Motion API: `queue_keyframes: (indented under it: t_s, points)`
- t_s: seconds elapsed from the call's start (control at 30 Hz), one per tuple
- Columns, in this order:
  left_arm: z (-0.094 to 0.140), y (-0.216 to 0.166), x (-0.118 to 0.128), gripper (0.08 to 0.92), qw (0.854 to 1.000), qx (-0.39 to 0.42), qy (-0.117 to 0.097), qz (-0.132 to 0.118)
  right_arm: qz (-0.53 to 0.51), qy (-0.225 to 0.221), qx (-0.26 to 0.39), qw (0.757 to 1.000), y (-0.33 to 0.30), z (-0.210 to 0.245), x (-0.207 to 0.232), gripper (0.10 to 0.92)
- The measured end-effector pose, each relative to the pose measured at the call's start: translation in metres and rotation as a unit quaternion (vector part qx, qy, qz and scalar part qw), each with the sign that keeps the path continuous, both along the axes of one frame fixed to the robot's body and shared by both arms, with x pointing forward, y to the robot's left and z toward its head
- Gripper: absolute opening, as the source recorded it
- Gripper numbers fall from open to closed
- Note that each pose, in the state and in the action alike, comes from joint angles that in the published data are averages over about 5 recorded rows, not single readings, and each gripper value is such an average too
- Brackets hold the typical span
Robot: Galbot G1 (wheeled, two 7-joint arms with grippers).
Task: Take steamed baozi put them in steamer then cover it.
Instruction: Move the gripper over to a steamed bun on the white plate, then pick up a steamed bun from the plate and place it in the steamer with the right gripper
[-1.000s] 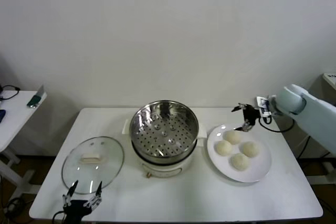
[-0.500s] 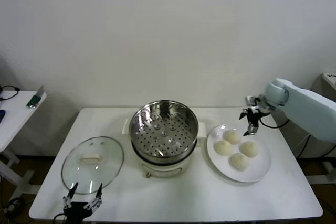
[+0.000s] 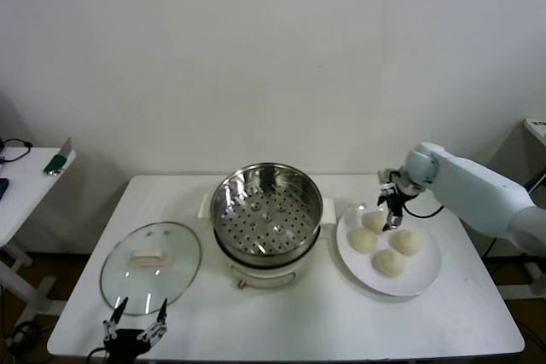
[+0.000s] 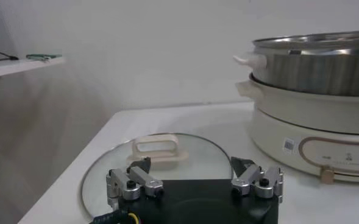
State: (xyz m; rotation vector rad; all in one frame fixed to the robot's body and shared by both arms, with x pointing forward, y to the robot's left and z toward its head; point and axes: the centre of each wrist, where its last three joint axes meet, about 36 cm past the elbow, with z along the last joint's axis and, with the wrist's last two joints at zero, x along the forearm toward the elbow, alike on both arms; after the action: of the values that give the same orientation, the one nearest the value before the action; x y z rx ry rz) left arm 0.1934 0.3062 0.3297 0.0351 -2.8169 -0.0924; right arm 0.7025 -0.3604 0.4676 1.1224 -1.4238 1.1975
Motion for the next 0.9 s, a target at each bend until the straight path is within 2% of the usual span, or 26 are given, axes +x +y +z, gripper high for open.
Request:
queue_keyframes:
  t_s: [0.13,0.4,0.57,0.73,0.9]
  points:
    - [-0.001,-0.001,0.000,0.823,1.000,0.000,0.002,-0.001,-0.006,0.002,0.000,1.000,0.001,-0.007,0.001,0.812]
    - [-0.002,-0.001,0.001,0.823,1.000,0.003,0.004,-0.001,-0.008,0.002,0.007,1.000,0.004,-0.013,0.003,0.726]
    - [-0.002,-0.002,0.000,0.823,1.000,0.006,0.005,-0.003,-0.002,0.005,0.008,1.000,0.003,-0.008,0.005,0.705]
    - [0.000,-0.004,-0.002,0.823,1.000,0.009,0.005,-0.004,0.018,0.003,0.007,1.000,0.004,0.015,0.009,0.704]
    - [0.000,-0.006,-0.003,0.823,1.000,0.010,0.006,-0.007,0.068,-0.015,0.001,0.998,0.019,0.071,0.020,0.704]
